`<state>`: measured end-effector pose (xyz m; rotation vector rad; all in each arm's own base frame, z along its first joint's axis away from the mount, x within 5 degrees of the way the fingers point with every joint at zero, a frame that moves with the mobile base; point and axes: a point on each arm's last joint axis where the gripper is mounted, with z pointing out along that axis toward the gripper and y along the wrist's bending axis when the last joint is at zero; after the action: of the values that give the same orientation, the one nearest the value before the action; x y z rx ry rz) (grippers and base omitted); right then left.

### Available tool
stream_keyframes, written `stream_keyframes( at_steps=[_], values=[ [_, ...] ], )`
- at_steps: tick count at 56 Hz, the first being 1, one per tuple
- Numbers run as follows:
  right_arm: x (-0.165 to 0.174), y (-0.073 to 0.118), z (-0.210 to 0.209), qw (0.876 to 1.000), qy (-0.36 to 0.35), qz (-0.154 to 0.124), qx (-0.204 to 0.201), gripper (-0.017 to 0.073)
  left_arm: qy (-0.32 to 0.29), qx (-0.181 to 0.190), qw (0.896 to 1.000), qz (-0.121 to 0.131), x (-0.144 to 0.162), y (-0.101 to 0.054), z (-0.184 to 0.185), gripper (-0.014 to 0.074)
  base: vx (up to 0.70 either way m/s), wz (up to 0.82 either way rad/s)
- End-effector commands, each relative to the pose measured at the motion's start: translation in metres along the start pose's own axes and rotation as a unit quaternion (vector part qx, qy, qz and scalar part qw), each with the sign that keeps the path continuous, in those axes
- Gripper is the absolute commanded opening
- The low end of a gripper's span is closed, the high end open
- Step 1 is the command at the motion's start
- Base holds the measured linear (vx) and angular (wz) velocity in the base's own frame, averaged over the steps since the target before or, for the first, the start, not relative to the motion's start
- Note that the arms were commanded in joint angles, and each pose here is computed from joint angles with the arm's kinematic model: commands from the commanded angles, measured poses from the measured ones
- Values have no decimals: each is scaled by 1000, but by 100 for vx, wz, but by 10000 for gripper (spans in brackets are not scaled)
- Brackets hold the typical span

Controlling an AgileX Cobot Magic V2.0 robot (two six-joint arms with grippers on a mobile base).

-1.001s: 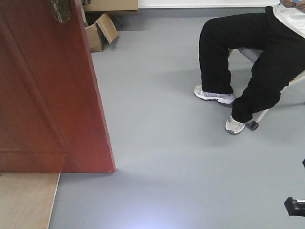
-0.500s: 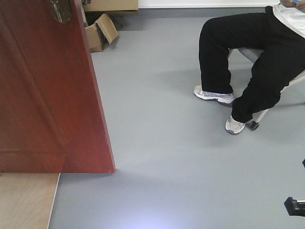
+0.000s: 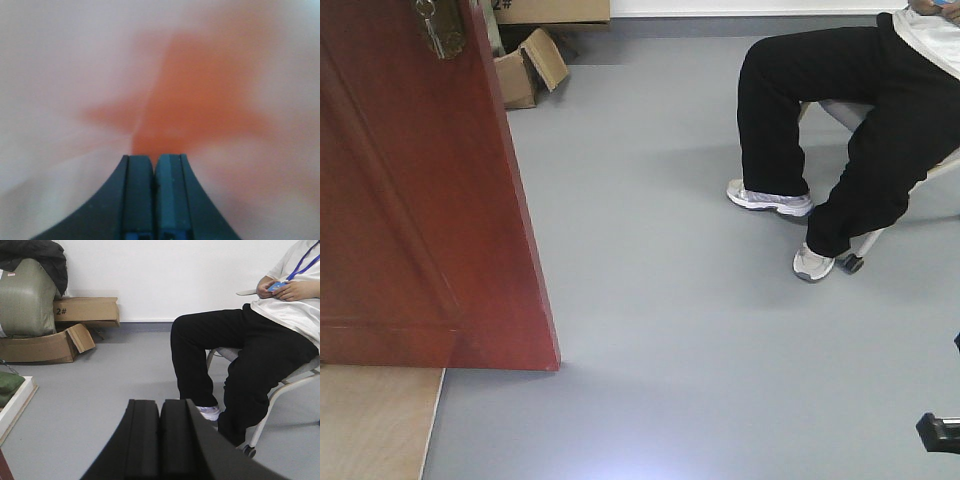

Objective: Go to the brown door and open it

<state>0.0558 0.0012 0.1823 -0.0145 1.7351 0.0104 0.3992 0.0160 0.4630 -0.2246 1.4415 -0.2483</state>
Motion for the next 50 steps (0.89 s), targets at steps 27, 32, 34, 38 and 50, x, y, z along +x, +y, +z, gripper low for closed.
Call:
stream_keyframes(
  at_steps=[27,32,34,38,50],
  values=[
    [-6,0,-1,999,-45,-4,3,0,-15,-45,994,101,21,4,-210,-6,0,0],
    [-6,0,-1,999,-45,-4,3,0,-50,-59,992,99,39,12,-253,-6,0,0],
    [-6,0,-1,999,-45,-4,3,0,-59,-61,991,99,47,15,-265,-6,0,0],
    [-6,0,-1,999,-45,-4,3,0,-66,-60,991,104,73,22,-290,-6,0,0],
    [-6,0,-1,999,-45,-4,3,0,-26,-25,992,124,153,38,-338,-6,0,0]
  ],
)
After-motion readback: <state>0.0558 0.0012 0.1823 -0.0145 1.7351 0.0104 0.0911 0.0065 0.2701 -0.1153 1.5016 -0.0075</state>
